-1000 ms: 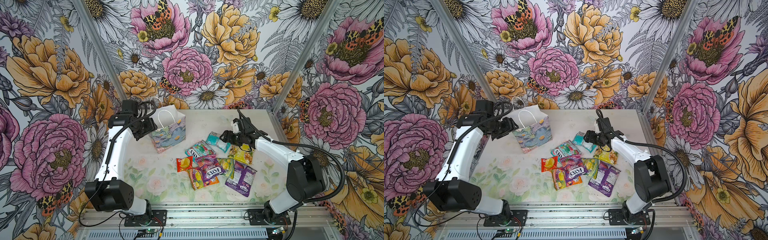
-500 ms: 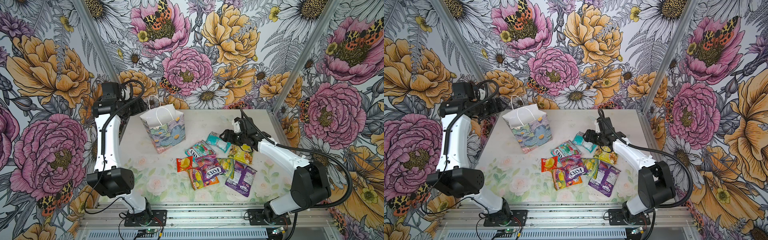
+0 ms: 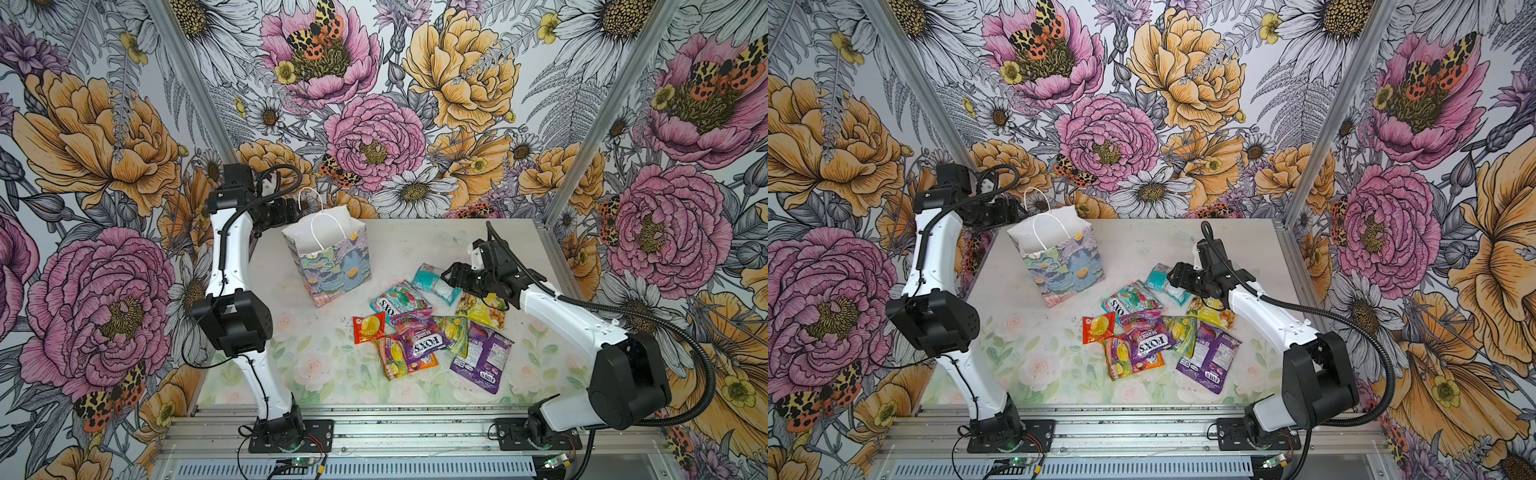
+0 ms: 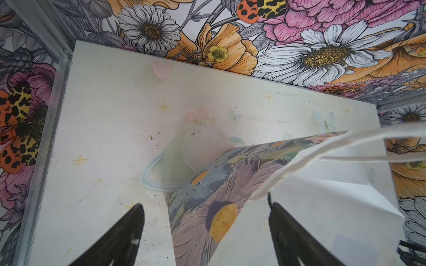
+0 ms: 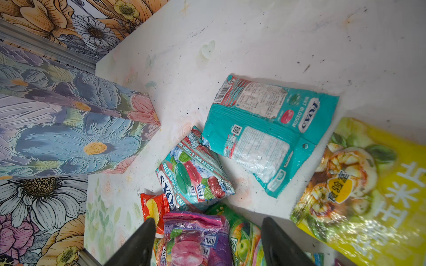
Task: Place the snacks into the paper bag
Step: Rotate the paper bag at the top-left of the table.
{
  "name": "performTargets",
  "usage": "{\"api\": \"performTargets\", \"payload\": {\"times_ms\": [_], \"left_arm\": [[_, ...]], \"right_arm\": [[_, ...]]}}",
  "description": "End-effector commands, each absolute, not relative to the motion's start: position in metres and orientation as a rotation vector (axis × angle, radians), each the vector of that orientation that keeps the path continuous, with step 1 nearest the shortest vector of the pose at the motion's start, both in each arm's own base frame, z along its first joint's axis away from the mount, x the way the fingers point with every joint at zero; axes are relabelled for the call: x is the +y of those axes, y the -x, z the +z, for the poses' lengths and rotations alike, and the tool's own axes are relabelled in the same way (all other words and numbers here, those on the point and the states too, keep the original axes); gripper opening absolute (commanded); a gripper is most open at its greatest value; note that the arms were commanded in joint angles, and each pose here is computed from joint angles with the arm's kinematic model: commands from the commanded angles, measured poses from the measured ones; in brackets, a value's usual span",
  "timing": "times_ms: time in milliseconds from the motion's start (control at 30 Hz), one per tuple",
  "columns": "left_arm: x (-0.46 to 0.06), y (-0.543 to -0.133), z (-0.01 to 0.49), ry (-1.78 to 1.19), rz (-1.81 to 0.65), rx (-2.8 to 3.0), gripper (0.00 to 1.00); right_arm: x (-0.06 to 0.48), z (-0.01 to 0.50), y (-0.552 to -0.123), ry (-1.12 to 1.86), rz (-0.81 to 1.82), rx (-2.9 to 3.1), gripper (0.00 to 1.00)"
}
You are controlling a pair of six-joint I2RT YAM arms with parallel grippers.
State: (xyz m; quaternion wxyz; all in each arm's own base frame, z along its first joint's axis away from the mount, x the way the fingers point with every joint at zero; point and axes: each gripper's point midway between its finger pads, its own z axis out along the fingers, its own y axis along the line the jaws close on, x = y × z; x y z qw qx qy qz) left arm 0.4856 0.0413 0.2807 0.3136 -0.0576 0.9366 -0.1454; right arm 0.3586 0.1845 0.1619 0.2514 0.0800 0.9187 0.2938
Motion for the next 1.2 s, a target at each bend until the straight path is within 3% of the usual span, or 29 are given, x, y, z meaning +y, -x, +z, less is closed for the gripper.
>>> {"api": "performTargets", "payload": {"times_ms": [0,333,500,867,1167], "left_arm": [[0.039,-0.493,0.292,0.084,-0.354,2.437,0.86],[0.012,-0.512,0.272,-0.002,-0.393,2.467,0.86],[0.011,-0.512,0.262,0.002,-0.361,2.505,0.79],[-0.001,-0.497,0.266,0.086,-0.475,2.524,0.28],[-0.009,-0.469,0.268,0.241,-0.548,2.590,0.15]], "right_arm": [[0.185,0.166,-0.354,-0.228,0.799,2.482,0.74],[0.182,0.156,-0.340,-0.261,0.793,2.502,0.74],[0.180,0.158,-0.337,-0.266,0.789,2.495,0.74],[0.187,0.151,-0.348,-0.205,0.779,2.519,0.74],[0.202,0.154,-0.361,-0.109,0.819,2.525,0.74]]}}
